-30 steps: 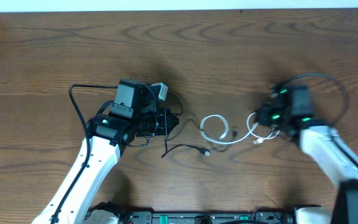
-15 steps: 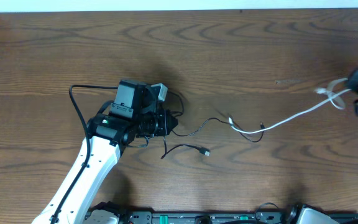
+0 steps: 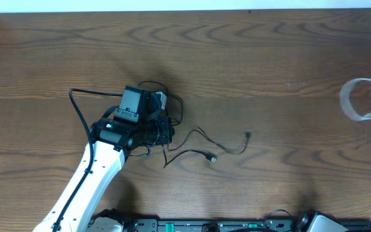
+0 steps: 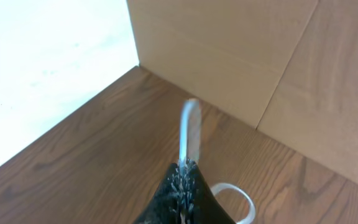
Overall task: Untangle cables
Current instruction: 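Pull the white cable off to the far right with the right gripper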
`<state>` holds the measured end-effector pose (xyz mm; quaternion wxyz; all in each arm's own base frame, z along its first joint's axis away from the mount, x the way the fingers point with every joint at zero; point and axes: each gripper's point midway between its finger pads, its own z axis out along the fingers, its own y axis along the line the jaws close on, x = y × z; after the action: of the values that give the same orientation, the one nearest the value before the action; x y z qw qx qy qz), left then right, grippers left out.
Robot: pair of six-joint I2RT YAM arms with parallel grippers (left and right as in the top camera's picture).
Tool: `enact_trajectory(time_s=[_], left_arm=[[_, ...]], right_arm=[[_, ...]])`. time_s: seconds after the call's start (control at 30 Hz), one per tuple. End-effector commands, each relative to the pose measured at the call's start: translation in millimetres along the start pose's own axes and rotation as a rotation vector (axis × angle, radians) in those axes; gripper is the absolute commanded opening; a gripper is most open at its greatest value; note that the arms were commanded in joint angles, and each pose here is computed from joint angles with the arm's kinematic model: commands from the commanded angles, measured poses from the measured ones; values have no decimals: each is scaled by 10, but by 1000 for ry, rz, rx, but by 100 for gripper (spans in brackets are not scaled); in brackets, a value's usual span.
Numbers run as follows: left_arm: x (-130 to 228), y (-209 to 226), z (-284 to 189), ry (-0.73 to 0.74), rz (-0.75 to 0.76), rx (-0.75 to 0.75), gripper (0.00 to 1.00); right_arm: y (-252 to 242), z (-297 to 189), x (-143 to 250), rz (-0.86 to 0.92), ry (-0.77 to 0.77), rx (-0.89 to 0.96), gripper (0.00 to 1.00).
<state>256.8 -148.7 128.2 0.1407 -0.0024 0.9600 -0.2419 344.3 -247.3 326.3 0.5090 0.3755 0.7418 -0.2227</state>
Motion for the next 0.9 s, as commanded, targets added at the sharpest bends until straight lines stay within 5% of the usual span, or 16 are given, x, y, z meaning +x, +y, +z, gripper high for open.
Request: enact_trajectory(time_s=[0.0,0.47,0.53,0.63,0.87], left_arm=[[3,47,27,-1,16,-24,7],[12,22,27,5,16,-10,7],[10,22,27,4,17,-10,7],[-26,5,27,-10,22,-3,8],[-220,-393,-7,-79,97,185,8]], right_arm=[[-5,-36,-114,-4,-25,-5,1],[536,107,196,-26,96,-285,1],[532,122,247,-30,115,-282,12],[574,97,389,-39,175,-314,48],[843,-163,841,-43,387,-511,63]])
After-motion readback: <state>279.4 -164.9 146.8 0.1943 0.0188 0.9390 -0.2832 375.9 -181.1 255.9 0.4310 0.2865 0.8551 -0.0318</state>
